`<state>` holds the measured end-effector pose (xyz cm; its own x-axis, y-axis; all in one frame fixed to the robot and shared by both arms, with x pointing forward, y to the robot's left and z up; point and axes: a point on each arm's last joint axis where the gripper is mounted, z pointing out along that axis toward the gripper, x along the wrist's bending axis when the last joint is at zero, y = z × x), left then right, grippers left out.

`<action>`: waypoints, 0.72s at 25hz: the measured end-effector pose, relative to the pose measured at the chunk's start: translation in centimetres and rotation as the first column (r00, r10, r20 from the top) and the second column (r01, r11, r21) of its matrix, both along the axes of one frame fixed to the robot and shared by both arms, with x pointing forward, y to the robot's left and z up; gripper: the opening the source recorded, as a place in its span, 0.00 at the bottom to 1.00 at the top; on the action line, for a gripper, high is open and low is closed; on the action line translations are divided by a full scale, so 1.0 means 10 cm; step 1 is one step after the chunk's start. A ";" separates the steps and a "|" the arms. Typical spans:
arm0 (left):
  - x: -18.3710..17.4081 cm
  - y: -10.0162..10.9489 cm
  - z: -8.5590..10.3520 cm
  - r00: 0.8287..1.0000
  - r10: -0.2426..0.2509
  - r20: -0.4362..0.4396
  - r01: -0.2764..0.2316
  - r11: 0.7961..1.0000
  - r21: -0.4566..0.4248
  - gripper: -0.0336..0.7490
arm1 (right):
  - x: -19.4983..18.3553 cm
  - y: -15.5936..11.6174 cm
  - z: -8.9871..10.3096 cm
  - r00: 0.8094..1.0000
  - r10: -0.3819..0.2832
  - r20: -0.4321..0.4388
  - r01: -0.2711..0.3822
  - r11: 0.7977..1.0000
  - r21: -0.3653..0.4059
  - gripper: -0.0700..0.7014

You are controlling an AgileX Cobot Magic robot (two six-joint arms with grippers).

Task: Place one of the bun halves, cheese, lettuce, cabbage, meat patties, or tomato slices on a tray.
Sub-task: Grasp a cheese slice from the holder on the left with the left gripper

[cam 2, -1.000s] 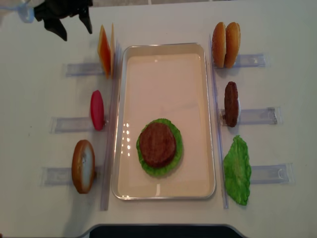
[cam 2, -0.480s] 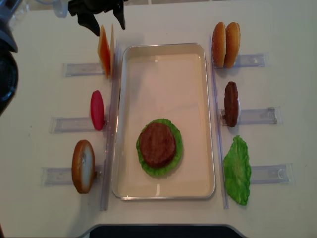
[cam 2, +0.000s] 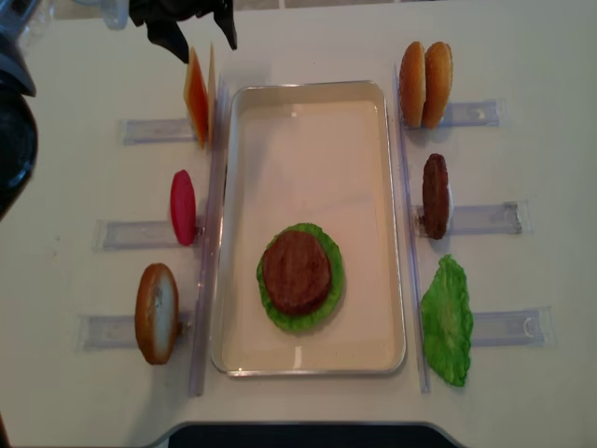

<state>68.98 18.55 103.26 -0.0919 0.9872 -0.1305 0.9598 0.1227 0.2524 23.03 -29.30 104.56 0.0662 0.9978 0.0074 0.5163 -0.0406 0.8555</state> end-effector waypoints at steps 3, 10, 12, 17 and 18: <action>0.03 -0.01 -0.10 1.000 -0.007 -0.020 0.007 1.000 0.007 0.86 | 0.00 0.00 0.00 1.000 0.000 0.000 0.000 1.000 0.000 0.82; 0.06 -0.02 -0.24 0.999 -0.012 -0.049 0.012 1.000 0.014 0.86 | 0.00 0.00 0.00 1.000 0.000 0.000 0.000 1.000 0.000 0.82; 0.07 -0.02 -0.30 0.998 -0.012 -0.062 0.013 1.000 0.015 0.86 | 0.00 0.00 0.00 1.000 0.000 0.000 0.000 1.000 0.000 0.82; 0.09 -0.03 -0.38 0.997 -0.012 -0.079 0.013 1.000 0.014 0.80 | 0.00 0.00 0.00 1.000 0.000 0.000 0.000 1.000 0.000 0.81; 0.09 -0.03 -0.38 0.997 -0.011 -0.080 0.013 1.000 0.014 0.75 | 0.00 0.00 0.00 1.000 0.000 0.000 0.000 1.000 0.000 0.81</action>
